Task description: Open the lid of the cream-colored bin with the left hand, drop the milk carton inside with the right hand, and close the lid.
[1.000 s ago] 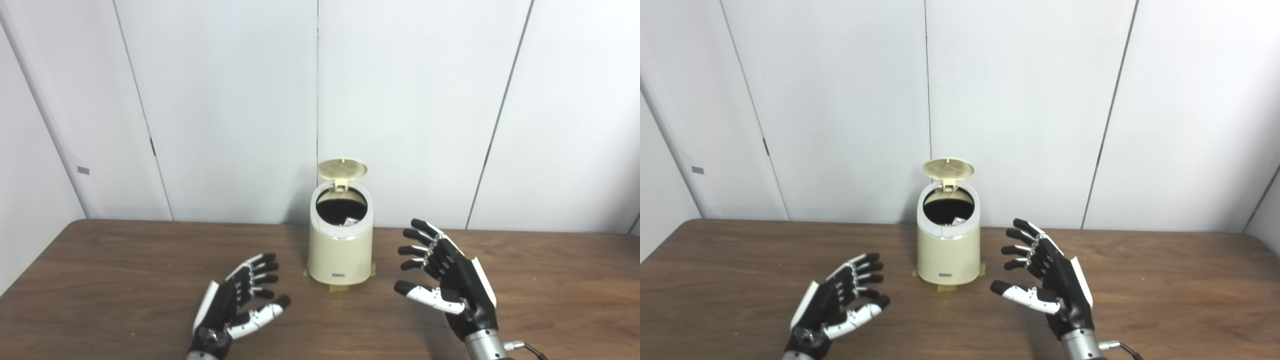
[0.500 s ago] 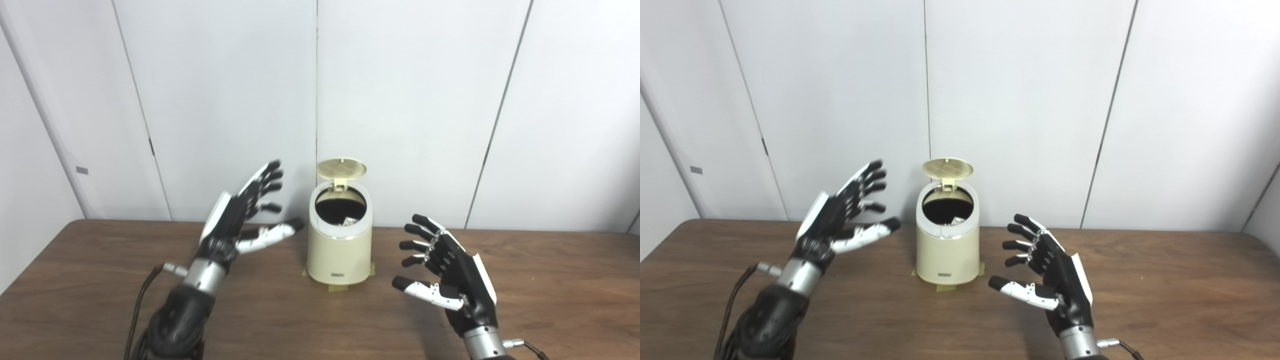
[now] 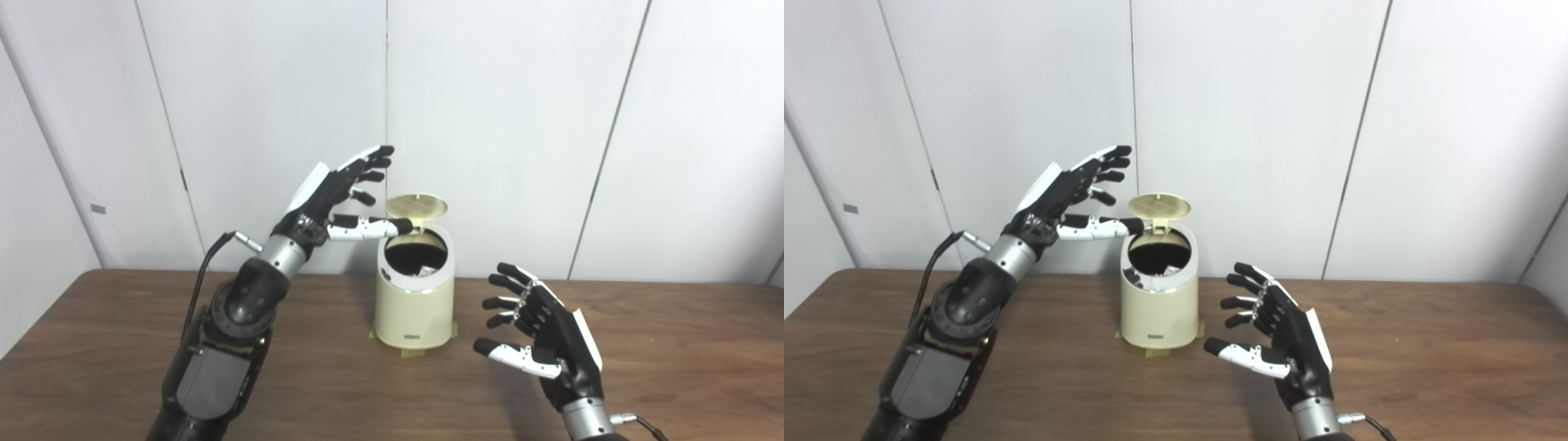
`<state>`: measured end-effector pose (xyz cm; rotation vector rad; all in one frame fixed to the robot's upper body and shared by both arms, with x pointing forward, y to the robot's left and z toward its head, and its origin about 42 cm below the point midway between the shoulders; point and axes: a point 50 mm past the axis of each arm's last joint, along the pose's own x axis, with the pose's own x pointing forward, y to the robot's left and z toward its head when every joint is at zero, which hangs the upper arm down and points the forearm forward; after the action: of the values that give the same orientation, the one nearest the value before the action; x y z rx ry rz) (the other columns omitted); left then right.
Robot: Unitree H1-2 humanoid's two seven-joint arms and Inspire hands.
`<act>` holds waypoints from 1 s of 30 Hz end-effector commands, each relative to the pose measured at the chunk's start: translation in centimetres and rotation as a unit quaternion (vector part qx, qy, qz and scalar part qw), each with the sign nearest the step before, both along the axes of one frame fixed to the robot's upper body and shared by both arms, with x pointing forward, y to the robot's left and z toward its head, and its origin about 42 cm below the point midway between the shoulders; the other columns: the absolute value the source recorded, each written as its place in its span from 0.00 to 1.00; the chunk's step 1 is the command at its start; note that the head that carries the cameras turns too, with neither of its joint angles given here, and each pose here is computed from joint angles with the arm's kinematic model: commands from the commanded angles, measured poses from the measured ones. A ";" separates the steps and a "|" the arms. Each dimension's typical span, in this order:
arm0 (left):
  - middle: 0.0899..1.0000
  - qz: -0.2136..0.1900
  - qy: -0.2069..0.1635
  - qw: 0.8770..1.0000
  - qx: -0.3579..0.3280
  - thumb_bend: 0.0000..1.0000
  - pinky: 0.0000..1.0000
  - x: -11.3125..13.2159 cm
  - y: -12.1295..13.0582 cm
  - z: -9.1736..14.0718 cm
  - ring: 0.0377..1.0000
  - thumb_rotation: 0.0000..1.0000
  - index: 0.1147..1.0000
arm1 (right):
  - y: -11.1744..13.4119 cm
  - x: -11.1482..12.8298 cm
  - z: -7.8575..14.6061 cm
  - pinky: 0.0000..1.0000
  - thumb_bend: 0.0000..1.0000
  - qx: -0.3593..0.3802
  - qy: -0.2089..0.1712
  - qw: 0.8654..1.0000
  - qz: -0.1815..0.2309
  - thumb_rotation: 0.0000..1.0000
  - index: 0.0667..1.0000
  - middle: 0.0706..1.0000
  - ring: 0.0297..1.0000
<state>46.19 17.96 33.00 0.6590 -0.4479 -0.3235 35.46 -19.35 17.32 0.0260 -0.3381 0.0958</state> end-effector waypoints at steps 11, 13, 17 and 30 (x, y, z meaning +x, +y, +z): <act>0.93 0.017 -0.069 0.985 0.157 0.90 0.98 1.5 -1.0 3.9 1.00 0.39 0.89 | 1.0 0.5 2.3 0.48 0.79 0.008 -0.032 0.999 -0.005 0.13 0.74 0.72 0.58; 0.93 0.014 -0.063 0.983 0.170 0.91 1.00 1.5 -1.0 3.7 1.00 0.38 0.88 | 1.1 0.5 2.2 0.48 0.78 0.010 -0.033 0.999 -0.002 0.13 0.74 0.72 0.58; 0.91 0.011 -0.060 0.980 0.188 0.92 1.00 1.4 -0.7 3.4 1.00 0.39 0.85 | 1.3 0.5 2.0 0.47 0.79 0.018 -0.032 0.999 0.003 0.13 0.74 0.72 0.57; 0.88 0.010 -0.059 0.971 0.233 0.93 1.00 0.9 -0.1 2.9 1.00 0.39 0.82 | 1.5 0.6 2.0 0.49 0.78 0.016 -0.026 1.000 -0.002 0.11 0.74 0.72 0.58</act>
<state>47.21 17.73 32.80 1.1159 -0.3887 -0.4152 35.42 -18.41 17.33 0.0449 -0.3228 0.0754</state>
